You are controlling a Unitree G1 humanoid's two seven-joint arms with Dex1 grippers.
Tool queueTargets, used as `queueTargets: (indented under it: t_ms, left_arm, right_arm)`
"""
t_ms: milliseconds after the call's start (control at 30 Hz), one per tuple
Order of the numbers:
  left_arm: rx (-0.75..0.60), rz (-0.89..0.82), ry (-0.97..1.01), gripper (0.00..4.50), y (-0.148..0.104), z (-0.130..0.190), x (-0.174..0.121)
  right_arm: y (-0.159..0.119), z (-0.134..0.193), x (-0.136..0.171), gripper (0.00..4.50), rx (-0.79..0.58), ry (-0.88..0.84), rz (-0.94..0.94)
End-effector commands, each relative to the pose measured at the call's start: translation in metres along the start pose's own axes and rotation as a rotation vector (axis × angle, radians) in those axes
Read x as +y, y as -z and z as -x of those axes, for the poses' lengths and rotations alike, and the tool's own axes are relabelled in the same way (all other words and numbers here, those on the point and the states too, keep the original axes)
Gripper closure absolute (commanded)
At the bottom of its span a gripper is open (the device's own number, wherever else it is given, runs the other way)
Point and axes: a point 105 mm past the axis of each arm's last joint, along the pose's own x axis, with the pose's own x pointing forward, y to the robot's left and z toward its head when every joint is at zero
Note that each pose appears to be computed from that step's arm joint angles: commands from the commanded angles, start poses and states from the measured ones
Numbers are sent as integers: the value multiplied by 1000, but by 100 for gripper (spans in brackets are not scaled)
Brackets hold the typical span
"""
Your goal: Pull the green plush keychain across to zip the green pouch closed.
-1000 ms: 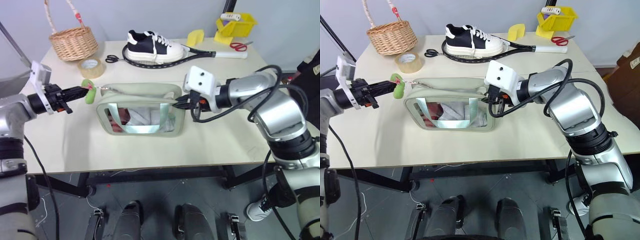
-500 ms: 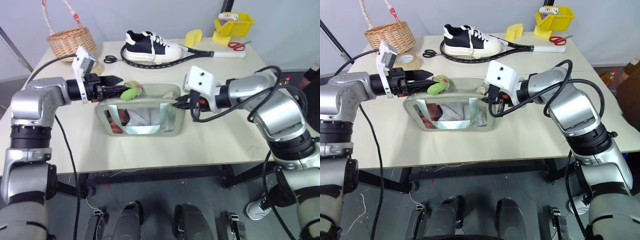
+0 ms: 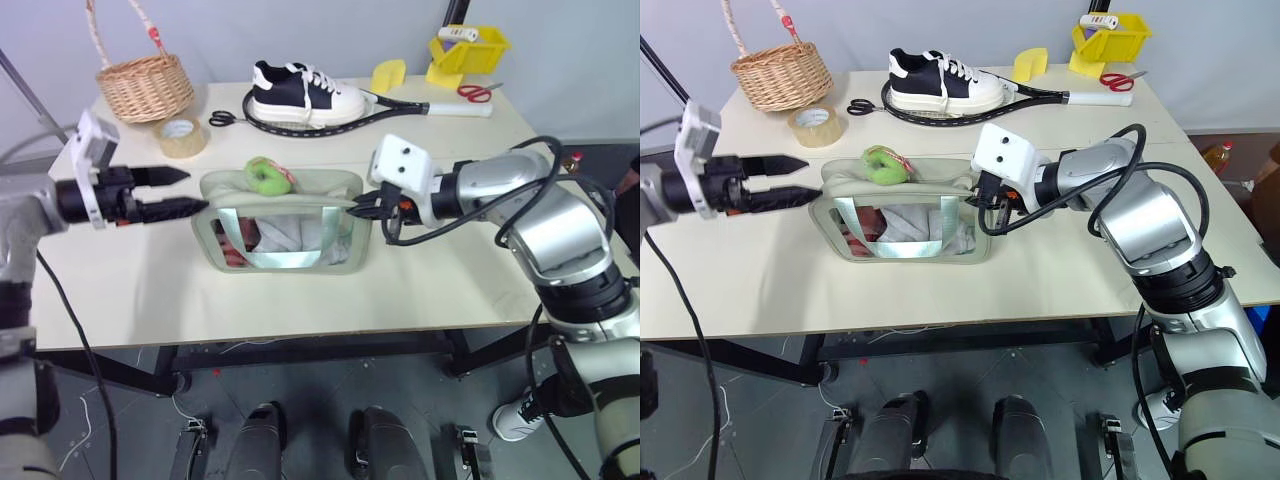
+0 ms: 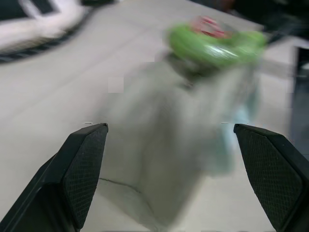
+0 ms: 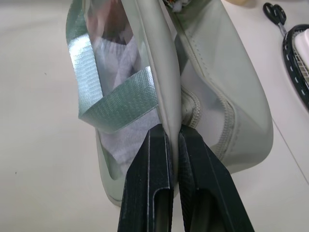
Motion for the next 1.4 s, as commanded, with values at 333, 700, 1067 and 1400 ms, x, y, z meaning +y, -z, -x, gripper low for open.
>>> queueTargets:
  t_ms: [333, 700, 1067, 1400]
  left_arm:
    - [28, -134, -53, 444, 8, -15, 7]
    - [35, -144, -65, 450, 11, -22, 5]
    - [28, -151, -83, 450, 11, -21, 3]
    - [30, -151, -98, 450, 12, -18, 5]
  right_arm:
    - [-16, 9, -4, 450, -45, 20, 54]
    - [-81, 20, -10, 27, -333, -66, 17]
    - [-94, -55, -19, 161, -235, -41, 18]
    - [-83, -27, -32, 441, -247, -26, -46]
